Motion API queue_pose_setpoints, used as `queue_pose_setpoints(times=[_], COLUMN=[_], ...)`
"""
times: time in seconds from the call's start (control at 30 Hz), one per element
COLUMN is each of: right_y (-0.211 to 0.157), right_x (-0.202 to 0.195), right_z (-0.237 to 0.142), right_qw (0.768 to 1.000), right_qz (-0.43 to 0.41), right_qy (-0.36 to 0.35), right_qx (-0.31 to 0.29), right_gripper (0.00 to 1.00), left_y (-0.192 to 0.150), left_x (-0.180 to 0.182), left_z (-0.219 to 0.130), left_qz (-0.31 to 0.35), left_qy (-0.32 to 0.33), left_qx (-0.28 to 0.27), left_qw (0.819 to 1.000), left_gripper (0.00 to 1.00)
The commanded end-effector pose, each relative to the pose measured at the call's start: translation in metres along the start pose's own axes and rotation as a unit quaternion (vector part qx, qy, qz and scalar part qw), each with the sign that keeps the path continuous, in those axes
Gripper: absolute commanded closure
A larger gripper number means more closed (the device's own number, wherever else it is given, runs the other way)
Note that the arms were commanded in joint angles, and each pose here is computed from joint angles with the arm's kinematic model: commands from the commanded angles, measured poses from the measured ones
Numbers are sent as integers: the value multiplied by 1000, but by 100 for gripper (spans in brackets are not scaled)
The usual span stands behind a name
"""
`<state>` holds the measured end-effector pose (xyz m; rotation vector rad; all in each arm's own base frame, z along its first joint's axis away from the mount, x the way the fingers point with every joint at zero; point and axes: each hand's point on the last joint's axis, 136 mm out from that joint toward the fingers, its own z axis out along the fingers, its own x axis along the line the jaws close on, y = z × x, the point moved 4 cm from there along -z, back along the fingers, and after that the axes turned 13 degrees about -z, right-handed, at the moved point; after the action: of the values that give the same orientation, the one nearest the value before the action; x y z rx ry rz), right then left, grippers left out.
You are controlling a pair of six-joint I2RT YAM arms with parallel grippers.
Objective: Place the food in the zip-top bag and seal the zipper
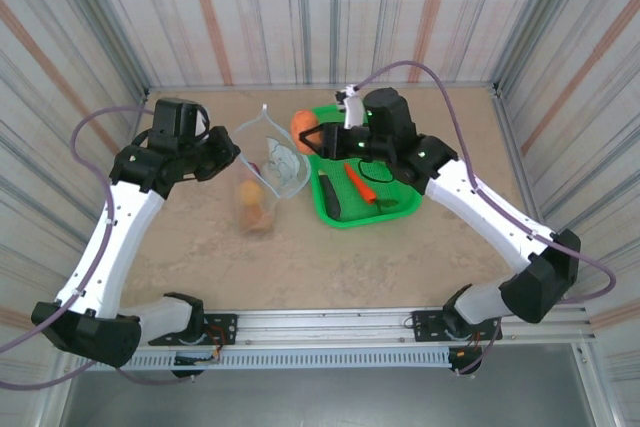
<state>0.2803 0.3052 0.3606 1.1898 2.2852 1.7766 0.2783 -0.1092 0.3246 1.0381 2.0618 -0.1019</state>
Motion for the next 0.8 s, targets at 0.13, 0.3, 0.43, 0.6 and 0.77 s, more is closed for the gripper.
queue_pose_setpoints(times=[0.13, 0.3, 0.43, 0.6, 0.77], right_y=[-31, -38, -49, -50, -55], right_x=[9, 7, -6, -17, -26], right_z=[46, 79, 110, 143, 168], right_qw=[995, 991, 982, 975, 969], right_qz=[-41, -51, -67, -64, -55], right_qy=[-19, -27, -67, -100, -115], right_qx=[89, 119, 165, 189, 213], right_gripper=[50, 49, 48, 46, 47], left_y=[-2, -4, -2, 1, 9], left_x=[-1, -1, -1, 1, -3], left_z=[-10, -8, -7, 2, 8], left_qz=[3, 2, 2, -3, 5], left_qy=[-11, -15, -17, -9, -6], left_qx=[-2, 4, -3, -4, -9], left_qw=[1000, 1000, 1000, 1000, 1000], left_gripper=[100, 100, 100, 100, 100])
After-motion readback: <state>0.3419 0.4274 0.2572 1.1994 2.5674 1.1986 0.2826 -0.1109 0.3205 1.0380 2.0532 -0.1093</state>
